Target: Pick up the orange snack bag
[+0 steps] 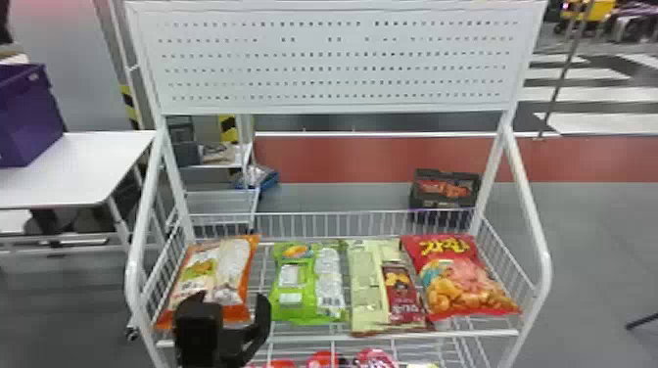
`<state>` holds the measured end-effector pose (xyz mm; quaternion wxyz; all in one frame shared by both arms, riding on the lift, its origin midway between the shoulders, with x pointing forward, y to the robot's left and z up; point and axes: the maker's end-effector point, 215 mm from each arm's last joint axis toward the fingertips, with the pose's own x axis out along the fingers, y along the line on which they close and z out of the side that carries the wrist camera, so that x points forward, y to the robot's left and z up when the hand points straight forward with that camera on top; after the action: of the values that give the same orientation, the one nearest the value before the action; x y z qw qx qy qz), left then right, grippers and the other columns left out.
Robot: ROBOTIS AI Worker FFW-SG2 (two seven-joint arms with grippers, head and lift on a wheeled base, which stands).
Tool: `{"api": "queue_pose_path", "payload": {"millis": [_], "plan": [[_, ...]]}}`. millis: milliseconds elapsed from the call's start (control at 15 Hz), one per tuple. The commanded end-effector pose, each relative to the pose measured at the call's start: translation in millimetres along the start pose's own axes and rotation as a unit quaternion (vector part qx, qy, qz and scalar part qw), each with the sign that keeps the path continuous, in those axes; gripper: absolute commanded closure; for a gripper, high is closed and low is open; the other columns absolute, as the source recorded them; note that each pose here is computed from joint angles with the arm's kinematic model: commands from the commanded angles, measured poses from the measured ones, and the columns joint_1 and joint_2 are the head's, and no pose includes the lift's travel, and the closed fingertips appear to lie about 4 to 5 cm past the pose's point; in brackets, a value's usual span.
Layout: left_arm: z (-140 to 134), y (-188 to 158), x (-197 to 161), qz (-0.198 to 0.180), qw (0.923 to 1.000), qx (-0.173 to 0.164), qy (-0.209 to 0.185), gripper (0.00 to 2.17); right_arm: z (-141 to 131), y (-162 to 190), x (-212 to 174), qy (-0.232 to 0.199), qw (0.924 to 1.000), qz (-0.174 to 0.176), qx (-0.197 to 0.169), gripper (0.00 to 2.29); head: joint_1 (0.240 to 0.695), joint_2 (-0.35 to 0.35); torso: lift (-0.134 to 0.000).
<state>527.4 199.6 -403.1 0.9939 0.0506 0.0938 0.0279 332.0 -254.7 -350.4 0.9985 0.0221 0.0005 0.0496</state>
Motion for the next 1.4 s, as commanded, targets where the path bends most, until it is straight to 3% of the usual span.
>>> {"api": "queue_pose_path", "payload": {"millis": [0,200,400,533,733,1000,1333], "plan": [[-6.4,5.2,15.9,0.006,0.9999,0.002,0.013,0.09,-0.7,-0.2,-0.2,0.001,1.0000,0.000,-0.001,0.17,0.499,0.000,0.000],[-16.1,15.1,28.5,0.016,0.9996,0.000,0.025,0.09,0.8,-0.7,0.7,-0.001,1.0000,0.000,-0.001,0.17,0.499,0.000,0.000],[-18.5,24.4,32.9,0.018,0.9993,-0.008,0.032,0.32,0.0,-0.9,0.5,0.000,1.0000,0.000,-0.001,0.17,0.499,0.000,0.000],[-40.0,30.4,32.3,0.021,0.9974,0.002,0.069,0.71,0.0,-0.9,0.5,0.000,1.0000,0.000,-0.001,0.17,0.499,0.000,0.000],[-39.7,32.8,31.7,0.021,0.9970,0.003,0.074,1.21,0.7,-1.7,1.0,-0.001,1.0000,-0.001,-0.001,0.17,0.499,0.000,0.000],[-11.2,23.1,19.7,0.011,0.9987,-0.011,0.048,1.35,0.8,-1.8,2.1,-0.001,1.0000,-0.001,-0.002,0.17,0.499,0.000,0.000],[18.3,20.1,-2.8,0.002,0.9992,-0.033,0.022,1.35,-0.2,-2.2,3.1,-0.001,1.0000,-0.001,-0.001,0.17,0.499,0.000,0.000]]}}
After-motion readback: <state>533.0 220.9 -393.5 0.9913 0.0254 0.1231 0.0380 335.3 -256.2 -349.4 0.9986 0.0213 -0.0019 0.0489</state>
